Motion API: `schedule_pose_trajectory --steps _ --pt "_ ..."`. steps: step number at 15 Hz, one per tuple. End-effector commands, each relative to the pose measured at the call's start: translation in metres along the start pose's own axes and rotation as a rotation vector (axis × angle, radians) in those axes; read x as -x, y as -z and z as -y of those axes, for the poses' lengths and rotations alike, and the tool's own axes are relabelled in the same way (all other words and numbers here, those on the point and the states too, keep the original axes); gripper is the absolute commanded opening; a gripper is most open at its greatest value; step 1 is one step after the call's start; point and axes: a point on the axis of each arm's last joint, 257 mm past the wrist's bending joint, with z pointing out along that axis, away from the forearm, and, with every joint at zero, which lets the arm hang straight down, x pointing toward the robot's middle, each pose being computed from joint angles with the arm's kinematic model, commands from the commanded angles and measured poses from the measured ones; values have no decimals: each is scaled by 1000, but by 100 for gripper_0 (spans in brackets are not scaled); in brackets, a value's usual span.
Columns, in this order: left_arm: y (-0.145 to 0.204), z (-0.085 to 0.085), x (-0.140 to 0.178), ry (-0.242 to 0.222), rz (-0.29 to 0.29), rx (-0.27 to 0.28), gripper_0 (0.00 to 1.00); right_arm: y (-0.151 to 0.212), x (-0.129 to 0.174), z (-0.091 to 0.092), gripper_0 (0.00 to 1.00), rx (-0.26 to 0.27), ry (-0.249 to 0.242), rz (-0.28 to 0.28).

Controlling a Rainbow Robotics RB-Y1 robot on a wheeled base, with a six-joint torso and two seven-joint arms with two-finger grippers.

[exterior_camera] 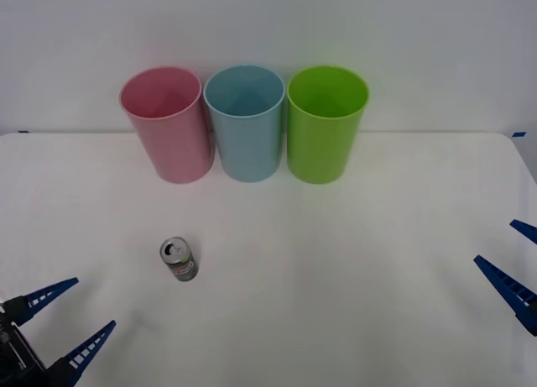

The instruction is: Grasp the object on the table and drop it into the matching bin: aluminum can to the light blue bin, PET bottle to the pink bin.

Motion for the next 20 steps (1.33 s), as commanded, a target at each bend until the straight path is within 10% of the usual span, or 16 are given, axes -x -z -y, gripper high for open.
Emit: schedule_pose_trajectory --steps 1,20 --pt "-8 -7 -14 -31 -3 10 100 0 0 0 100 0 0 0" --pt "-73 10 -33 -37 -41 -30 100 0 0 0 100 0 0 0"
